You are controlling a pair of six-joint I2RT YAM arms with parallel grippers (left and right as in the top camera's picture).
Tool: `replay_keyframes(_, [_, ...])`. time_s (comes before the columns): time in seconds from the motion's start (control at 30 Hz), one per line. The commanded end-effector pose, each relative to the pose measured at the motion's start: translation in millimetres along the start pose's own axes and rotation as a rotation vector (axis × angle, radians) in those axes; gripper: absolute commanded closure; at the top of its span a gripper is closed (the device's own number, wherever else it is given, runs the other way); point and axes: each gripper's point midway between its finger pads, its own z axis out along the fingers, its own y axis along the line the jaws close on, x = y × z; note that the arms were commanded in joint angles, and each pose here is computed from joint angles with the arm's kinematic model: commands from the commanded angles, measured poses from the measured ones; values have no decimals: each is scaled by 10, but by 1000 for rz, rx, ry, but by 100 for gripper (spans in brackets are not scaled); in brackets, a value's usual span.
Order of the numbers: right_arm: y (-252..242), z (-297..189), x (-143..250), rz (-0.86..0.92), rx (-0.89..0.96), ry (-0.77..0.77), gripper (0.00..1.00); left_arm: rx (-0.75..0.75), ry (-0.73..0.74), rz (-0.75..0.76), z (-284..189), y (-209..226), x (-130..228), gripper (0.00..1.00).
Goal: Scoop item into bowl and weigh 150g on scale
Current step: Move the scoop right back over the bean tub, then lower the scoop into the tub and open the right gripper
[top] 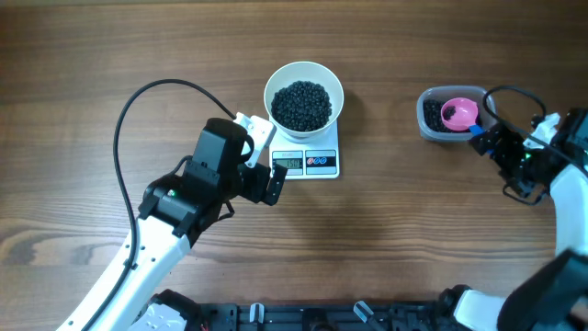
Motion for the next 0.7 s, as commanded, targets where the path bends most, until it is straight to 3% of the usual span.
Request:
replay_keyframes(0.0, [120,-405,-142,-74,8,-142,0,12,-11,21,-23,-23,-20,0])
replay_keyframes(0.33, [538,-1186,-188,-208,-90,-399,0,12,-11,21,-24,-23,-22,0])
replay_keyframes(0.5, [555,-1204,-226,-235,-90,-418,0,12,-11,21,-24,-23,-22,0])
replay_keyframes(0.67, [574,-1229,-275,-458,-46,-451,0,12,-11,21,-24,-23,-22,0])
